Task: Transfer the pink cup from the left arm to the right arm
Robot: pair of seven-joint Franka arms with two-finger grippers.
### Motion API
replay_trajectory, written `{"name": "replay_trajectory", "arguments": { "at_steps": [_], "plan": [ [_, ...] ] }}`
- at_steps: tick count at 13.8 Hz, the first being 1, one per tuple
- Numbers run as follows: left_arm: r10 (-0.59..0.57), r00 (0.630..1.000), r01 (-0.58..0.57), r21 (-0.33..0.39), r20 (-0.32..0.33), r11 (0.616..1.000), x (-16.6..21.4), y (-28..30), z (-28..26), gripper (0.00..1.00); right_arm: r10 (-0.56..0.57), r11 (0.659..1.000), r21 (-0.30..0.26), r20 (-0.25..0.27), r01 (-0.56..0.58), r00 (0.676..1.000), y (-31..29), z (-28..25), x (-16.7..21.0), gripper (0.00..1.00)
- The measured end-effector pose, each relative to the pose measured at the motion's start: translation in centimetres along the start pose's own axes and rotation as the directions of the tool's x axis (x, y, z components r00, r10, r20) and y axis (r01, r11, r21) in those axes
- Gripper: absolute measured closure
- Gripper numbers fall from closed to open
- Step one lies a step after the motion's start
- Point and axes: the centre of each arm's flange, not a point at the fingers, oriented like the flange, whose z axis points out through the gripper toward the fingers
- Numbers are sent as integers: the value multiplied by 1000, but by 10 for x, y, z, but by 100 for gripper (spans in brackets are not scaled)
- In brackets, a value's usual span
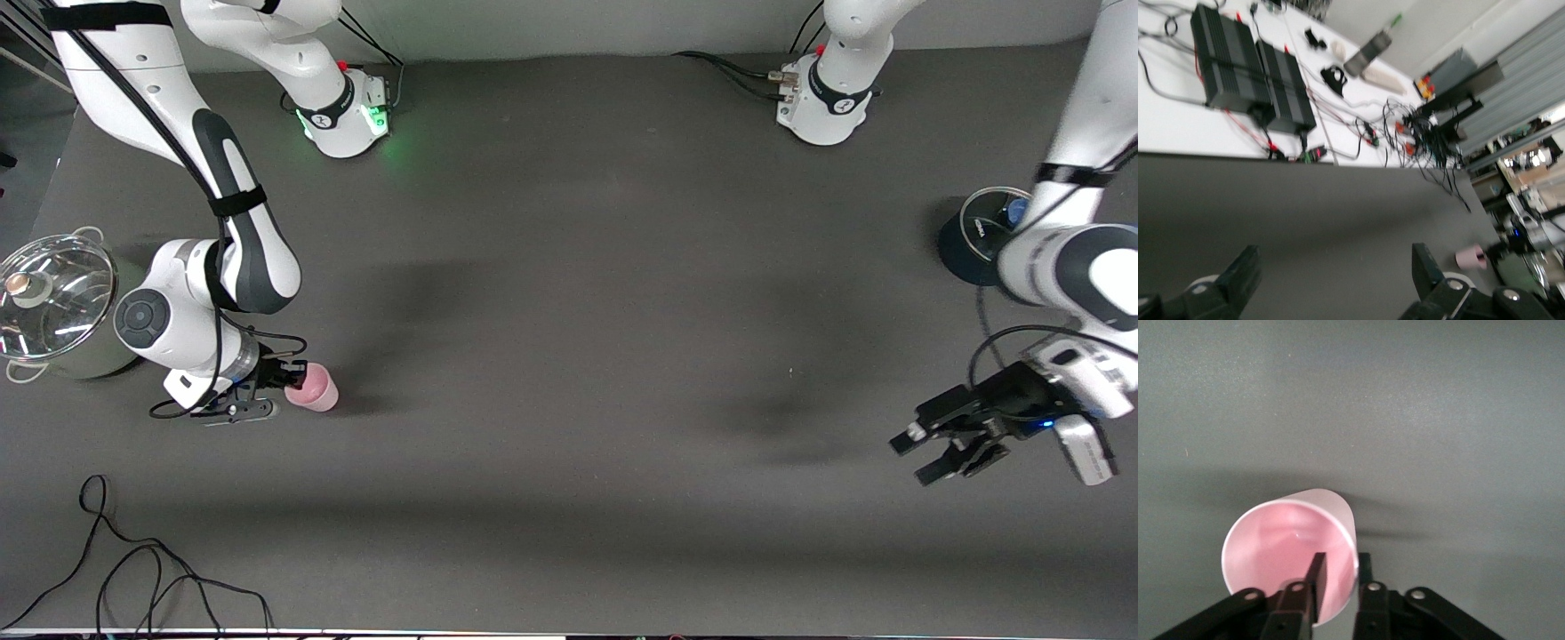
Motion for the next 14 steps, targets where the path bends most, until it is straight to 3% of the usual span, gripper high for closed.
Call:
{"name": "replay_trajectory", "arguments": {
  "at_steps": [2,5,7,9,10,12,14],
  "plan": [
    [-19,990,10,66,137,998,13,17,-30,0,0,1000,0,-7,0,1000,0,-4,1,49],
    [-74,947,-6,248,312,969,21,62,-59,0,-3,1000,20,7,3,1000,-2,-42,7,17],
    [-120,916,-31,368,382,929,19,92,-73,0,-9,999,46,19,9,1000,-3,-101,11,15],
    [-182,869,-54,455,459,889,9,118,-85,0,-14,998,69,-18,15,1000,-3,-168,6,0],
    [-223,844,-60,500,488,864,2,128,-90,0,-15,997,79,-38,18,999,-2,-197,-2,0],
    [-302,806,-73,592,510,803,-7,148,-98,0,-14,995,100,-59,20,998,-1,-244,-19,0],
    [-347,796,-70,646,495,760,-12,169,-100,0,-1,993,114,-50,7,999,3,-287,-36,0]
  ]
}}
